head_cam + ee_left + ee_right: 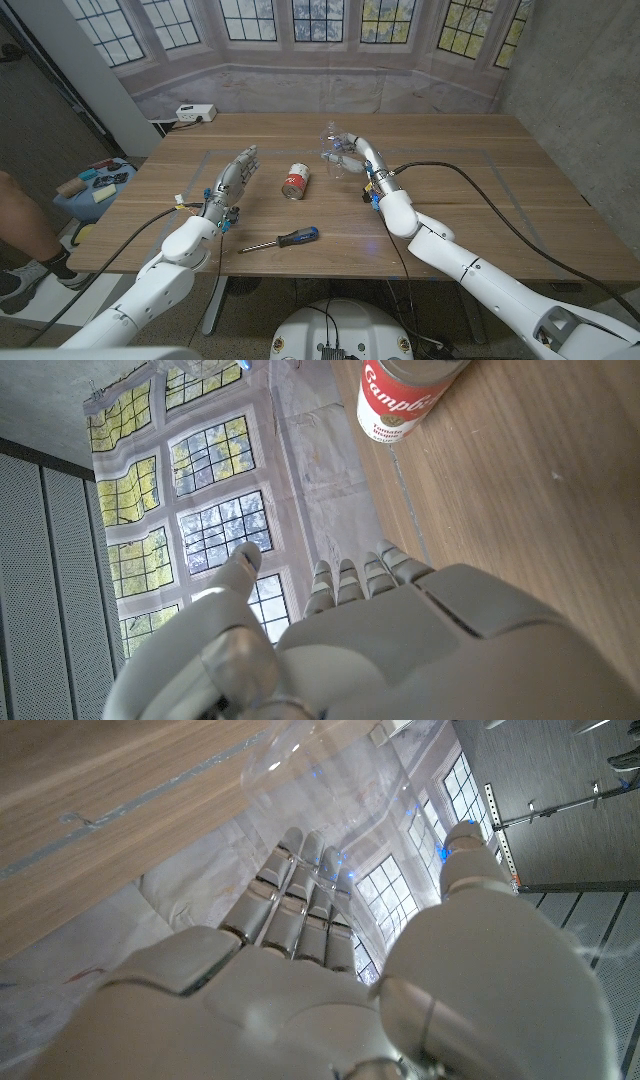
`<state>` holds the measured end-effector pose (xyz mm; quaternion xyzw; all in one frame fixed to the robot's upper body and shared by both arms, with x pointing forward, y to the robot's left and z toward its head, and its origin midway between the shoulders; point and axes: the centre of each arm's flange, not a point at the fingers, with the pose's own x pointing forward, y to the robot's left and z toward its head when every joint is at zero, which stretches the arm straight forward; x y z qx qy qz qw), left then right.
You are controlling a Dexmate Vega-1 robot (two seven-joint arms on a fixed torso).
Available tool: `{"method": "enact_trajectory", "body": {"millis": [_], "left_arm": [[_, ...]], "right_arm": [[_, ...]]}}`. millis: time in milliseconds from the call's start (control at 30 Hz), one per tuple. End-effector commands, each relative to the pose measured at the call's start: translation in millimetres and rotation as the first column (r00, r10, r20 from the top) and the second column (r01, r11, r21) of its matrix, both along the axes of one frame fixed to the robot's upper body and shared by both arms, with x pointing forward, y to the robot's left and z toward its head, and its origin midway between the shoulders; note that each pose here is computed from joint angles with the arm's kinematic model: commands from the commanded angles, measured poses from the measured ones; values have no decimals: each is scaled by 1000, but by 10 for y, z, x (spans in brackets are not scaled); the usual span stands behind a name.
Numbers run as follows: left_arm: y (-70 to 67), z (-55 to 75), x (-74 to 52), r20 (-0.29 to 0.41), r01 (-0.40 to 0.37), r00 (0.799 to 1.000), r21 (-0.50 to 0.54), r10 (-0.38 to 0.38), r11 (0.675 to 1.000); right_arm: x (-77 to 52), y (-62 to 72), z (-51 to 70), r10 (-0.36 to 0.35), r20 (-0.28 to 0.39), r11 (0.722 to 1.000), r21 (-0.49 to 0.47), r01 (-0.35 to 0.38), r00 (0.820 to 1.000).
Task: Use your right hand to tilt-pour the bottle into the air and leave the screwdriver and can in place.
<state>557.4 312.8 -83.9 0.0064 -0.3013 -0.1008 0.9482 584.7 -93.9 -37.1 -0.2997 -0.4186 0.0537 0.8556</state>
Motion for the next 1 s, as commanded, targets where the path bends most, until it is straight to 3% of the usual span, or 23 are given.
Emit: {"method": "enact_trajectory", "body": {"millis": [33, 1000], "left_arm": [[-21, -11, -20, -1, 15, 1000, 23, -15, 1000], [-45, -26, 28, -7, 28, 1000, 42, -28, 999]], "right_arm": [[30, -2, -102, 7, -6, 999, 53, -6, 1000], [191, 107, -299, -7, 15, 998, 57, 6, 1000]]}}
